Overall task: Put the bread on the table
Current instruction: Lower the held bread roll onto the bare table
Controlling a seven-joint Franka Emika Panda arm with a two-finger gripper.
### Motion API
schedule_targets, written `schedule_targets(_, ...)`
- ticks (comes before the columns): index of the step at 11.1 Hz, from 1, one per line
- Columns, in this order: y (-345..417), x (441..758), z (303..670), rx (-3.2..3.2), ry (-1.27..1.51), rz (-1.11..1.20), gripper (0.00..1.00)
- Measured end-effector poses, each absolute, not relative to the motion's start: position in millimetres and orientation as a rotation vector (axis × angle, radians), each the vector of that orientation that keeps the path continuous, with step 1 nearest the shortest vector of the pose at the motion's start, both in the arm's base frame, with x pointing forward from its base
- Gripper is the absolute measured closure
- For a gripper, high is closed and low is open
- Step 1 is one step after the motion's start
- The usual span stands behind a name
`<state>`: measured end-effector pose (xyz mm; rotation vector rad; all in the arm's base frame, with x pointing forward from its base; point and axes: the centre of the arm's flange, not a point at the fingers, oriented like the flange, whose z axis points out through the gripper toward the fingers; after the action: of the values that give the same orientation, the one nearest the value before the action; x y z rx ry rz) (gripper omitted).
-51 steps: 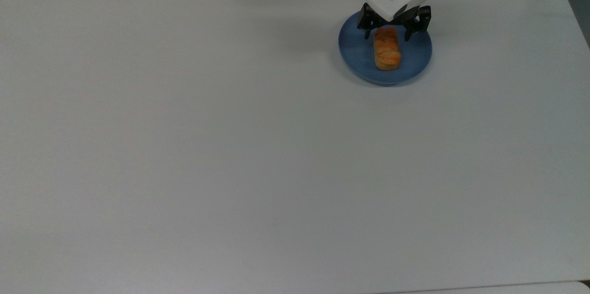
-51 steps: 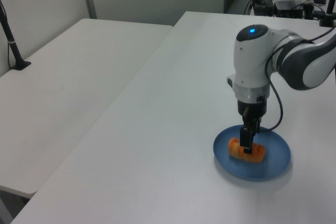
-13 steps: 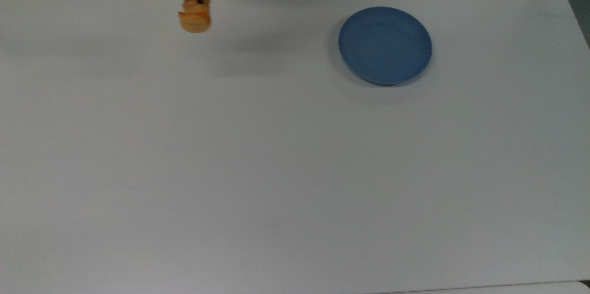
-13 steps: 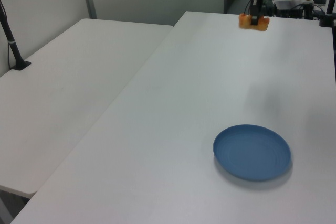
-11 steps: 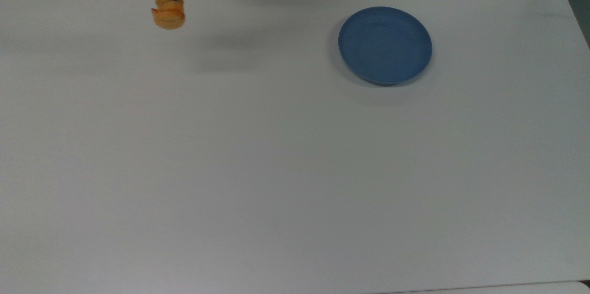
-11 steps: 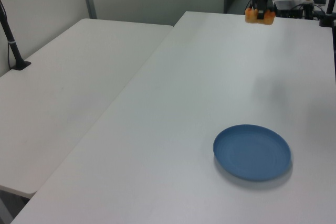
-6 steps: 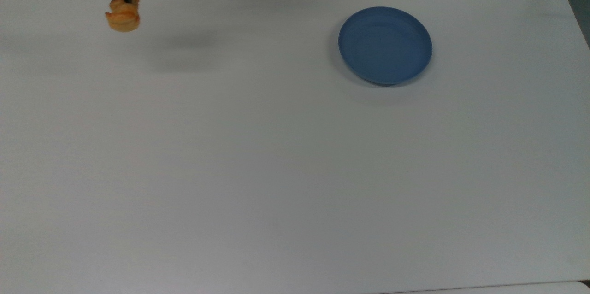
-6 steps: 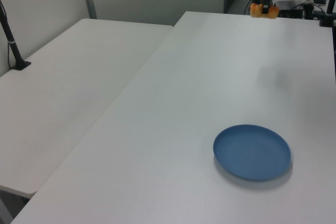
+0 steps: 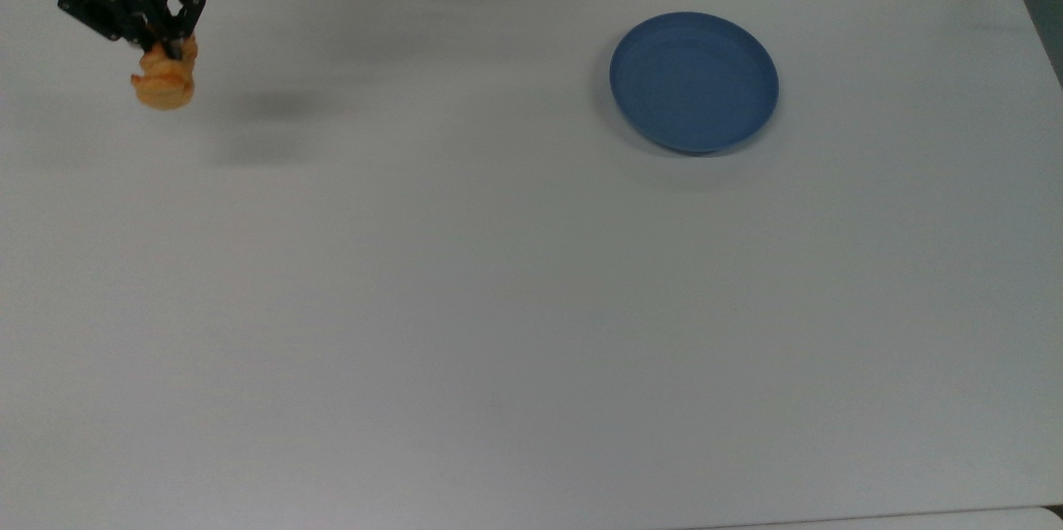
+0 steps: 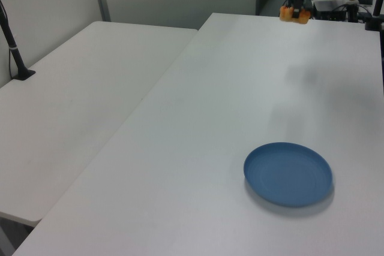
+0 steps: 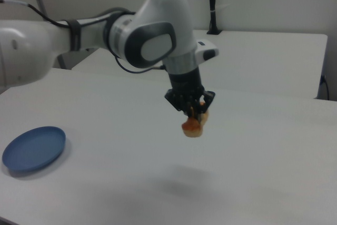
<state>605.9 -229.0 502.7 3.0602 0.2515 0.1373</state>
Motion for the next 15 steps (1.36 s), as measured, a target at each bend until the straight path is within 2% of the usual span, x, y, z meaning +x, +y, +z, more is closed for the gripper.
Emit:
schedule_targets(3, -238, 633, 478, 3.029, 0.241, 0.15, 0.83)
schedule_targets(6, -249, 662, 444, 2.997, 0.205, 0.266, 0.83)
schedule_targets(9, -253, 679, 415, 2.953, 0.202, 0.338, 0.83)
schedule_targets(13, -244, 701, 358, 2.909, 0.191, 0.408, 0.83)
schedule_targets(15, -236, 713, 343, 2.885, 0.14, 0.5, 0.82)
